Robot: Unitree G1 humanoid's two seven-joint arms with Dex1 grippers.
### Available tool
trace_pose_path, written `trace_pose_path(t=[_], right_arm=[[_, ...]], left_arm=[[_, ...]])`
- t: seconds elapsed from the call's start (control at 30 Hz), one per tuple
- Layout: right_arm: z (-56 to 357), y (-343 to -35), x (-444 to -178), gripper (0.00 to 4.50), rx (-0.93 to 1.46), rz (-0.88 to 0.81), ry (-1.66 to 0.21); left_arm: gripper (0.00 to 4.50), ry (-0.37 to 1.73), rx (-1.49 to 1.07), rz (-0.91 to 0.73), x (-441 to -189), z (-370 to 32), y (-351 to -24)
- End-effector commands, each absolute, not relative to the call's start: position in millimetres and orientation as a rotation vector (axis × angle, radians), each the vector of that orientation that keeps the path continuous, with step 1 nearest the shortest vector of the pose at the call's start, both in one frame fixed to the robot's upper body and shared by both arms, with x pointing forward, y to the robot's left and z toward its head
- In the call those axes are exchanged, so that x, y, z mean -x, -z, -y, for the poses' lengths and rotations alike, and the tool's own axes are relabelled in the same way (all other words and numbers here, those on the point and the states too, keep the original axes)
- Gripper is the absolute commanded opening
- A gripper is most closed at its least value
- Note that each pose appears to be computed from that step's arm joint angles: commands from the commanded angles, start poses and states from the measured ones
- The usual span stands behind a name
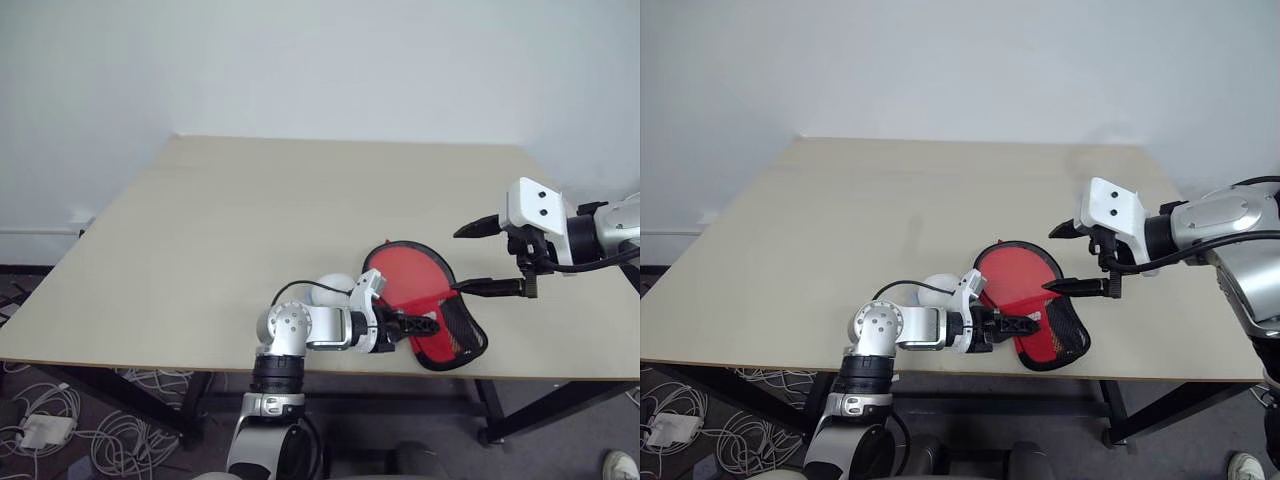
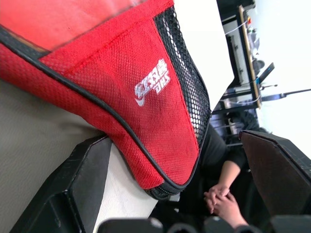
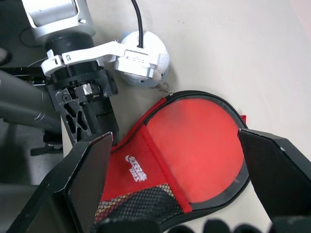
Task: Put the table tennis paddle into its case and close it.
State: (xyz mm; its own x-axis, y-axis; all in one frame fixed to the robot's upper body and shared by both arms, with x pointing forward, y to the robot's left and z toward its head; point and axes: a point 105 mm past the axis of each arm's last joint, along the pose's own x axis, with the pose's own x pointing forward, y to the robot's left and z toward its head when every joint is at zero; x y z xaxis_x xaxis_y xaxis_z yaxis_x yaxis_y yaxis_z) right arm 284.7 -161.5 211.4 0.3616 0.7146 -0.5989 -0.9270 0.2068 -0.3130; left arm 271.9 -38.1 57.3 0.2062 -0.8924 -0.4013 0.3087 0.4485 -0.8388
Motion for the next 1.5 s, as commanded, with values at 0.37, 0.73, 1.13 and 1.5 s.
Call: trace_pose_path(t=[0.37,0.73,1.13,1.5], right_arm=[[153.8,-219.0,-284.9,4.47,0.710,-0.306,-1.176],[150.7,-219.6,-285.1,4.50,0.716,-0.301,-1.180],[143.9,-220.9,-280.1,4.50,0.704,-0.295,-1.200],[139.5,-220.0,-278.2,4.50,0.696,-0.290,-1.203]], left_arm=[[4.50,0.939,0.689,-1.085,-274.5,60.7,-56.9],[4.12,0.909,0.653,-1.155,-271.3,51.9,-46.3],[0.04,0.883,0.611,-1.245,-264.4,34.5,-36.6],[0.04,0.952,0.587,-1.175,-266.0,16.7,-52.5]])
